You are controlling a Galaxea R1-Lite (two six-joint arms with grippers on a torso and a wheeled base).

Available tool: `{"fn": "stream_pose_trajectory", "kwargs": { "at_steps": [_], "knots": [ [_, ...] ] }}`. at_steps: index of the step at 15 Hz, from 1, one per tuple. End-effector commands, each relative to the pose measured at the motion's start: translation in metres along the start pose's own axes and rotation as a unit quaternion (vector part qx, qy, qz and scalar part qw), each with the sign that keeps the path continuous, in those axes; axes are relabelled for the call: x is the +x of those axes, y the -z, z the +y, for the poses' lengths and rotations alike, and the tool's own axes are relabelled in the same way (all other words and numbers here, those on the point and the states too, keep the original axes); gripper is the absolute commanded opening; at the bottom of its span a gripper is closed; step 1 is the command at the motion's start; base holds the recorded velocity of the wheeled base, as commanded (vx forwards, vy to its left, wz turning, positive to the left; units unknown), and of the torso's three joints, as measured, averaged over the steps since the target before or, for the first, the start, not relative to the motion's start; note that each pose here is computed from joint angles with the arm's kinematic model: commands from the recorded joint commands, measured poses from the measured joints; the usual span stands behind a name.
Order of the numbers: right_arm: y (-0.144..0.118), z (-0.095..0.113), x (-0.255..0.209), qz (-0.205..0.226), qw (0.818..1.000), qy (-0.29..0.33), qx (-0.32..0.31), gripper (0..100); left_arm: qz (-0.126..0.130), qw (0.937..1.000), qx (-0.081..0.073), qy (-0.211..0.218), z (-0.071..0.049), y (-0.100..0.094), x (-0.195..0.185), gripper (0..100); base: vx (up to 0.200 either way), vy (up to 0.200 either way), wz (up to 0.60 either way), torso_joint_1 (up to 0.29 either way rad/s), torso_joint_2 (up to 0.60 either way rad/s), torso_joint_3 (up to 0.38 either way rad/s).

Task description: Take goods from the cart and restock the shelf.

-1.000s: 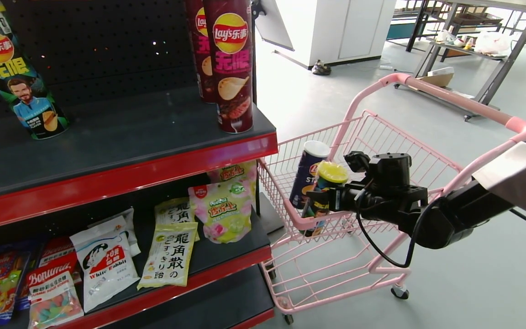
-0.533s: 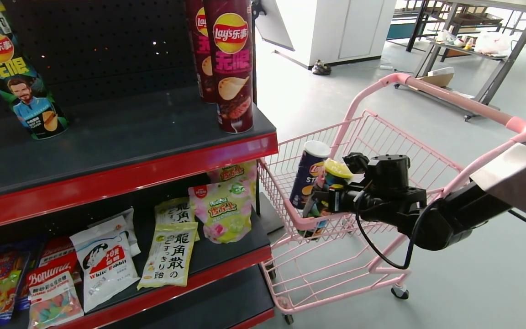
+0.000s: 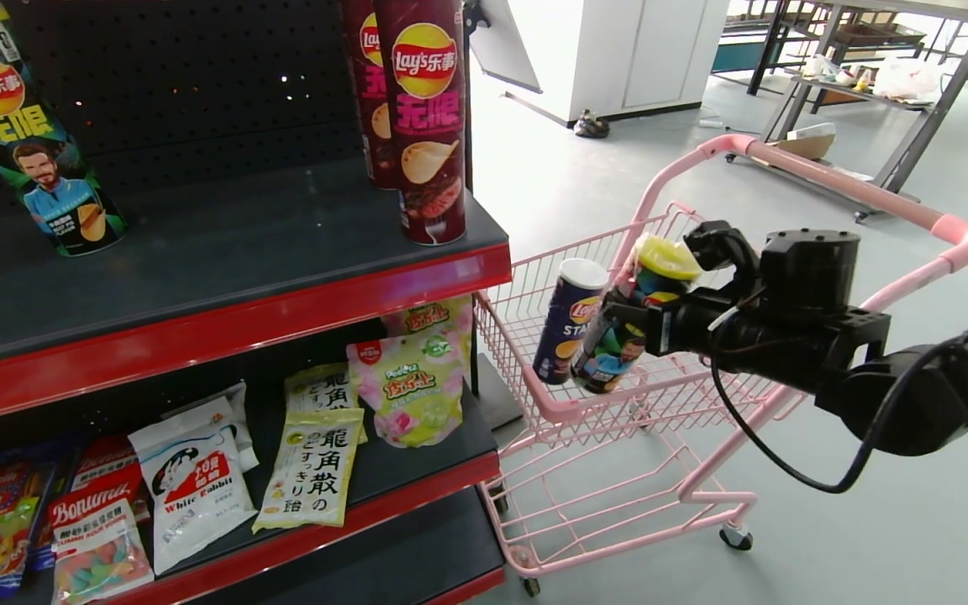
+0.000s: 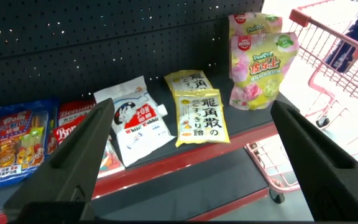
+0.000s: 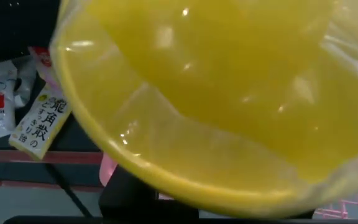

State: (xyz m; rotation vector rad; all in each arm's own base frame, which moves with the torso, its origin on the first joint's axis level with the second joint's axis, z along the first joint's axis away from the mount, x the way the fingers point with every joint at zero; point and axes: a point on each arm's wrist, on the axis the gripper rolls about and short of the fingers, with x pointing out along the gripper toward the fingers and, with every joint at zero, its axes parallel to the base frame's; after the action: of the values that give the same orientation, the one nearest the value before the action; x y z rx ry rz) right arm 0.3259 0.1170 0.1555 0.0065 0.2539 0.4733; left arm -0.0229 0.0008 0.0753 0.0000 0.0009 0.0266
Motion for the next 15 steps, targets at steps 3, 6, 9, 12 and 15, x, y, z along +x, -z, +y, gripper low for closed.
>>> {"fn": "stream_pose_trajectory", "kwargs": {
  "at_steps": [3,6,9,12,15],
  "knots": [
    [-0.066,-0.004,-0.049,-0.116,0.992,0.021,-0.042,0,0.0,1.0,0.0,0.0,0.0,0.0,0.0,100,0.0,0.0,0.0,0.0,0.0,0.0],
    [-0.082,-0.002,-0.124,-0.128,0.987,0.085,-0.056,0,0.0,1.0,0.0,-0.001,0.0,0.0,0.0,100,0.0,0.0,0.0,0.0,0.0,0.0],
    [-0.04,0.014,-0.219,-0.07,0.984,0.154,-0.047,0,0.0,1.0,0.0,0.0,0.0,0.0,0.0,100,0.0,0.0,0.0,0.0,0.0,0.0],
    [0.011,0.025,-0.292,-0.041,0.978,0.202,-0.037,0,0.0,1.0,0.0,0.0,0.0,0.0,0.0,100,0.0,0.0,0.0,0.0,0.0,0.0],
    [0.038,0.033,-0.32,-0.01,0.971,0.236,-0.024,0,0.0,1.0,0.0,0.002,0.0,0.0,0.0,100,0.0,0.0,0.0,0.0,0.0,0.0]
  ]
}}
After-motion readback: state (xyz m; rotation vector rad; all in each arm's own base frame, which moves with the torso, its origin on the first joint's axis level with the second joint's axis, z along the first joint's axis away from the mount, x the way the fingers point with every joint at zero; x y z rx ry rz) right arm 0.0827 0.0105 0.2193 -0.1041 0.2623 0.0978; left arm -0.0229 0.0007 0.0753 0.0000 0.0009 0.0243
